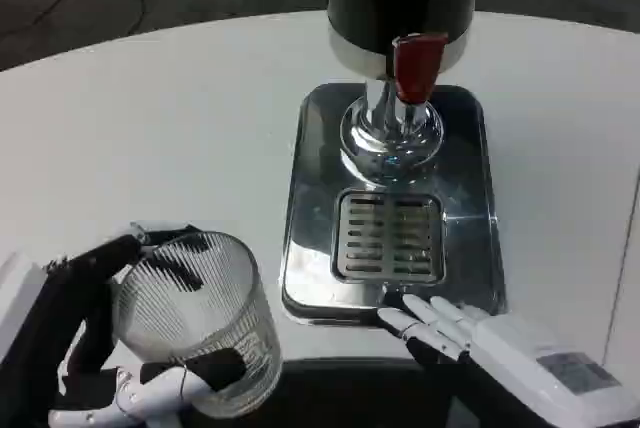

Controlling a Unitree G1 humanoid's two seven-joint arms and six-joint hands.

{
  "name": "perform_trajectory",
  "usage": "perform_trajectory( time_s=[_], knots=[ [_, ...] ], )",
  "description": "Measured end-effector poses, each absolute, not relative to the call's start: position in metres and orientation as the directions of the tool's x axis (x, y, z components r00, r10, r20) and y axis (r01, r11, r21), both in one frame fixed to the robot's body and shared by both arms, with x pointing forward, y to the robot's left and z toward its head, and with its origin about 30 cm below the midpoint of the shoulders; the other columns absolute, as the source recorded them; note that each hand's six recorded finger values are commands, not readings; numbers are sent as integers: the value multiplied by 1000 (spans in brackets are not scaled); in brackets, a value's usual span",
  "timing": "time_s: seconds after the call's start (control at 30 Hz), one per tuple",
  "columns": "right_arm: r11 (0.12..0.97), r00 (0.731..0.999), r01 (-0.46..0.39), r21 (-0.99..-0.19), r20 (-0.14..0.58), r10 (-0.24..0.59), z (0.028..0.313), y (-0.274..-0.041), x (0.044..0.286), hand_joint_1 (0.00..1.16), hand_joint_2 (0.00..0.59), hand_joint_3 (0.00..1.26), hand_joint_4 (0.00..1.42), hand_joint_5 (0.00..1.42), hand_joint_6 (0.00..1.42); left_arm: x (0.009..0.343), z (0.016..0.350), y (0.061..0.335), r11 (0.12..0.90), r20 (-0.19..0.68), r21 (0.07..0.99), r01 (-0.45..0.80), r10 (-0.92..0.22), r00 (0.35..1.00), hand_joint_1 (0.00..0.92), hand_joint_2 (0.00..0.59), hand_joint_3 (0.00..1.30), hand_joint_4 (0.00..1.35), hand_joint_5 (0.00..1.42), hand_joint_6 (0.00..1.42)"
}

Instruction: Grasp the cup under the faucet to collect the drink, then remove the cup.

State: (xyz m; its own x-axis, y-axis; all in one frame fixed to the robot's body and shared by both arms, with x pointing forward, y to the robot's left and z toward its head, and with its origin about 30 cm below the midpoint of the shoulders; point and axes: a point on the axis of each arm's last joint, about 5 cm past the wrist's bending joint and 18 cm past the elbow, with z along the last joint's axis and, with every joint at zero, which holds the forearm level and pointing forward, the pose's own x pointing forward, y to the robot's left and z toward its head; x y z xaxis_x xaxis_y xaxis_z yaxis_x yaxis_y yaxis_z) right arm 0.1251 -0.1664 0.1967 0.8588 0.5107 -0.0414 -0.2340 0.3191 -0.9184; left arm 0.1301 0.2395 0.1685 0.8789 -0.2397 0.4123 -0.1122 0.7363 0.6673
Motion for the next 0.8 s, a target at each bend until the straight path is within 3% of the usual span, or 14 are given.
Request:
perform_trajectory(
  time_s=[0.53, 0.8],
  knots=[
    [317, 861, -227, -921, -38, 507, 198, -167, 126, 329, 407, 95, 0, 0, 0, 139, 168, 230, 751, 432, 656, -77, -290, 854, 489, 167, 1061, 1271, 1424, 1424],
    [344, 880, -196, -918, -9, 475, 202, -169, 130, 329, 407, 95, 0, 0, 0, 147, 169, 229, 744, 436, 664, -81, -297, 849, 489, 167, 1061, 1271, 1424, 1424]
  ],
)
